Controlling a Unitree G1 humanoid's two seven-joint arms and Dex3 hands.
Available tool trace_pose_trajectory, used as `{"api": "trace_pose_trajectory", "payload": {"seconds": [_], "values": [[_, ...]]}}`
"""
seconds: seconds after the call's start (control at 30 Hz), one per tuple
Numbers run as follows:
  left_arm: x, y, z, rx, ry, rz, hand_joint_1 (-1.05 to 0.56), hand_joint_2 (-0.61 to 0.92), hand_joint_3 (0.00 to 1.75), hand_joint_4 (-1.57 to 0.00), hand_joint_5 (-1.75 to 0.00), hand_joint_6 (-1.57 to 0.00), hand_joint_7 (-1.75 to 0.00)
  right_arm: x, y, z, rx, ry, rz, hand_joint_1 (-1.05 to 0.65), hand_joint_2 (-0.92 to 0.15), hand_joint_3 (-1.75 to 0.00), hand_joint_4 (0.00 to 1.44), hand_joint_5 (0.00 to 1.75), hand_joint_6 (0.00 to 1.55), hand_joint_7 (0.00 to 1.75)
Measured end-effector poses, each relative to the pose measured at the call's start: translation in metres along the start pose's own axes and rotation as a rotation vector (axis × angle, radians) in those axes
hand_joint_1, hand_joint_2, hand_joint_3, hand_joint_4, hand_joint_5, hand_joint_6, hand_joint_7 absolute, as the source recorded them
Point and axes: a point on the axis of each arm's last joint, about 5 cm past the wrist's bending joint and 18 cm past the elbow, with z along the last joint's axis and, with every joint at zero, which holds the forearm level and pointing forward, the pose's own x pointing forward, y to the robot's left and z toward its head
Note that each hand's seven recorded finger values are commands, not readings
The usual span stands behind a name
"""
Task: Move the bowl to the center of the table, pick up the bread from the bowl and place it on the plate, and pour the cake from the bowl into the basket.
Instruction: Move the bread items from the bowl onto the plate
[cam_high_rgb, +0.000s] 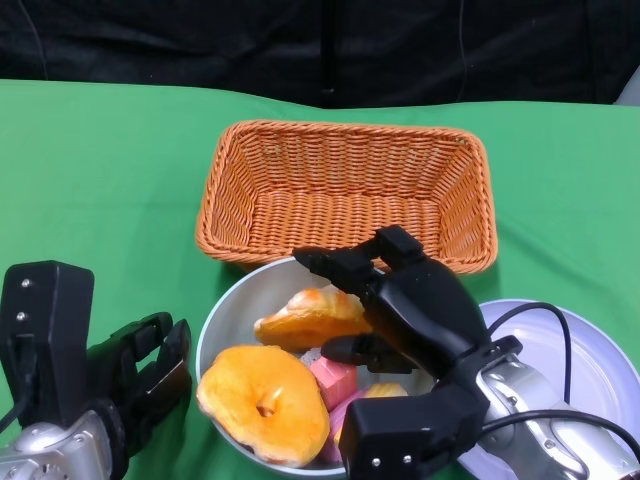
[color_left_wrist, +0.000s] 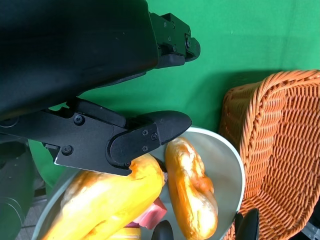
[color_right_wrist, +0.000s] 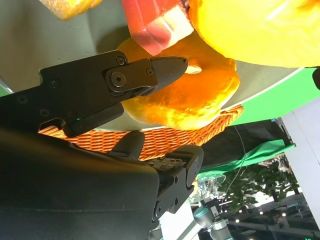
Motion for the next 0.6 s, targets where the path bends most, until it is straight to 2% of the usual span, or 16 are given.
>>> {"api": "trace_pose_trajectory", "payload": {"seconds": [0.3,0.43,0.6], "values": [[0.0,0.001,0.0,-0.004,-0.003,0.008,-0.51,0.92,0.68,-0.14,-0.14,-0.14,-0.03,0.005,0.008,-0.001,-0.104,-0.011,0.015,-0.56,-0.92,-0.09,0.08,1.02,0.34,0.32],[0.0,0.001,0.0,-0.001,-0.004,0.009,-0.51,0.92,0.68,-0.14,-0.14,-0.14,-0.03,0.007,0.012,-0.005,-0.198,-0.032,0.014,-0.54,-0.92,-0.09,0.18,0.95,0.39,0.31],[0.0,0.0,0.0,-0.001,-0.004,0.008,-0.5,0.92,0.69,-0.14,-0.16,-0.14,-0.02,0.007,0.016,-0.005,-0.249,-0.052,0.007,-0.53,-0.92,-0.12,0.3,0.87,0.5,0.27]]}}
